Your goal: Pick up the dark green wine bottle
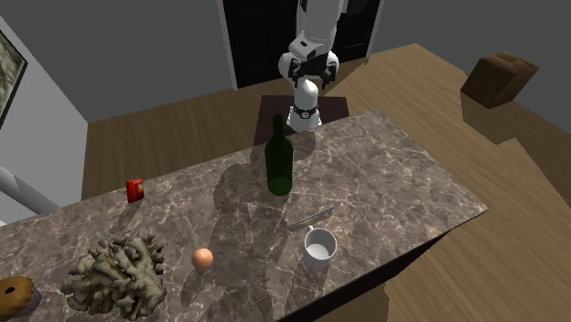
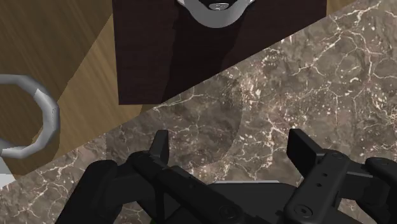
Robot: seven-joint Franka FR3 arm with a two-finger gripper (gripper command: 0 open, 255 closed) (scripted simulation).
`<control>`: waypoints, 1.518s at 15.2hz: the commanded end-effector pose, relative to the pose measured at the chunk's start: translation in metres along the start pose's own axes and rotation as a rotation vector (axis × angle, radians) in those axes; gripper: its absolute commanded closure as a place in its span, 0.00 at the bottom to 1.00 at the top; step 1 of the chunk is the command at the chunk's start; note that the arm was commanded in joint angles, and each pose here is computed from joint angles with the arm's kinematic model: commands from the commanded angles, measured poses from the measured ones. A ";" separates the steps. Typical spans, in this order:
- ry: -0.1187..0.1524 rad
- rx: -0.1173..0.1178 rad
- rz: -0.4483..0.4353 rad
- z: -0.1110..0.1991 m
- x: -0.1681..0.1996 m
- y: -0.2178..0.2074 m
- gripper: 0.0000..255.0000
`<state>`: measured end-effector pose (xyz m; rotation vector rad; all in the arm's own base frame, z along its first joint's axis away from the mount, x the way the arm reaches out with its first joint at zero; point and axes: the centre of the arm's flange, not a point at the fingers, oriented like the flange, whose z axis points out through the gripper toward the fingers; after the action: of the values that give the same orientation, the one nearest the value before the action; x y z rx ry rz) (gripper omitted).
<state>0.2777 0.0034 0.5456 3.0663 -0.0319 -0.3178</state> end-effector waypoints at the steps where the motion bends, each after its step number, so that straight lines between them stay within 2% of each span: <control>1: 0.000 0.000 0.000 0.000 0.000 0.000 0.00; 20: 0.294 0.027 0.106 -0.102 0.162 0.091 0.00; 21: 0.307 0.028 0.110 -0.107 0.167 0.095 0.00; 23: 0.307 0.028 0.110 -0.097 0.170 0.095 0.00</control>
<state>0.4595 -0.0887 0.6140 3.0875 -0.1897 0.1548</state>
